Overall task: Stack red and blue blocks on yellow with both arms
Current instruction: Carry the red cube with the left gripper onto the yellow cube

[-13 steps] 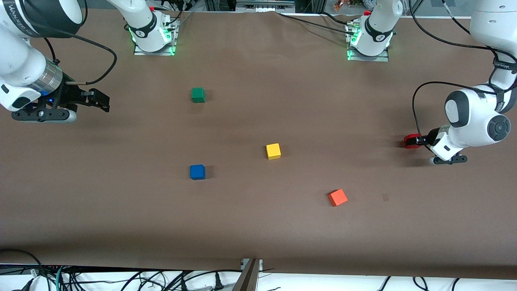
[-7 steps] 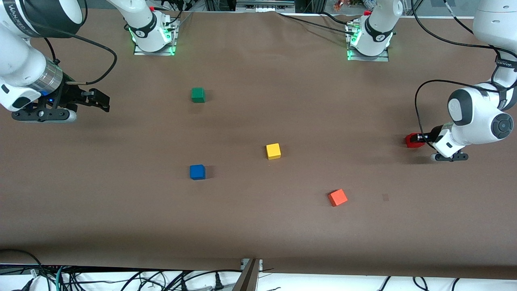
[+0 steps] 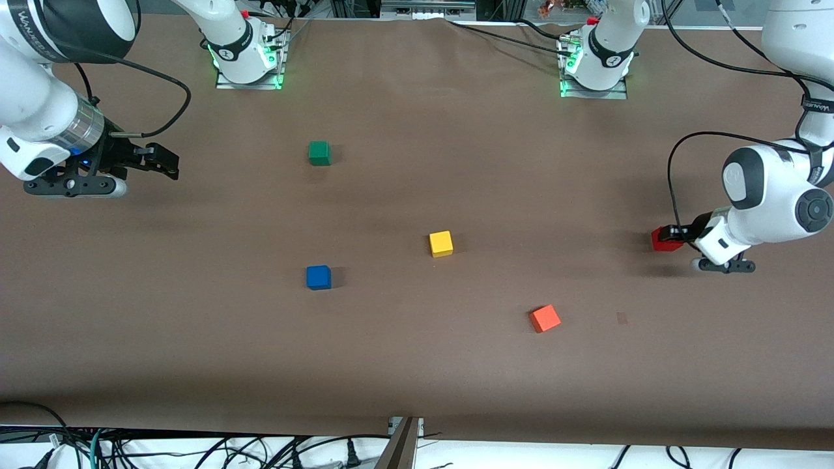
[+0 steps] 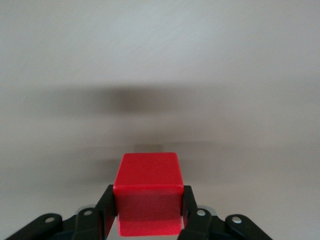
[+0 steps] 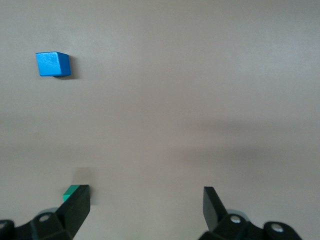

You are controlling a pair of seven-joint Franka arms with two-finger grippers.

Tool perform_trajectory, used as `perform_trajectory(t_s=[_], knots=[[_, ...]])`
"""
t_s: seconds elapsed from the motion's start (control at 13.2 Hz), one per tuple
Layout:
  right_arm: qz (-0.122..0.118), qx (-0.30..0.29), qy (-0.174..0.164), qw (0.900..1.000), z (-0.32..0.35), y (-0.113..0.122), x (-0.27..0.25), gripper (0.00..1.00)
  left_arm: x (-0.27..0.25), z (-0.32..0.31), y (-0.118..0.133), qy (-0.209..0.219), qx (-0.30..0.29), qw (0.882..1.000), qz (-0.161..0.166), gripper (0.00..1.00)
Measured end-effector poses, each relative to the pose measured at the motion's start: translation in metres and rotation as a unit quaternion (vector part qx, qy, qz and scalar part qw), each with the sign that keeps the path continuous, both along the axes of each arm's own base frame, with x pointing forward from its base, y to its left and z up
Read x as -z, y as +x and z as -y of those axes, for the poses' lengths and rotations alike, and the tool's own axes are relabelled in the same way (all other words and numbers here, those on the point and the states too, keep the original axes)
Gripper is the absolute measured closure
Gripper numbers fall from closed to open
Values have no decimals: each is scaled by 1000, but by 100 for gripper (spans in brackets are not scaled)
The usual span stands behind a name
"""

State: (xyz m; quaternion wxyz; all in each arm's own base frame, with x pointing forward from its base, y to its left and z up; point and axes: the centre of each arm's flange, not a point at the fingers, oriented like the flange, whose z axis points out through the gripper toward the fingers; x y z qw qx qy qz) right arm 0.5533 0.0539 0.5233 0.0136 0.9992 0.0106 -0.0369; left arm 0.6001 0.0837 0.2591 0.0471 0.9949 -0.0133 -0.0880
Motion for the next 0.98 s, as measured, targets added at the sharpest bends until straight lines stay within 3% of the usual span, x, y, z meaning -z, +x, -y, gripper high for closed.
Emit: perform_trajectory(t_s=[0.15, 0.38, 0.68, 0.98], knots=[[-4, 0, 0, 1000, 0, -1, 4, 0, -44, 78, 29, 1, -7, 1000, 10, 44], [-4, -1, 0, 1000, -1, -2, 4, 0, -86, 214, 44, 9, -23, 999, 32, 44], [-3, -2, 0, 1000, -2, -2, 2, 0, -82, 404, 27, 4, -37, 998, 43, 44], [2, -2, 0, 1000, -2, -4, -3, 0, -40, 495, 7, 10, -77, 997, 27, 44]])
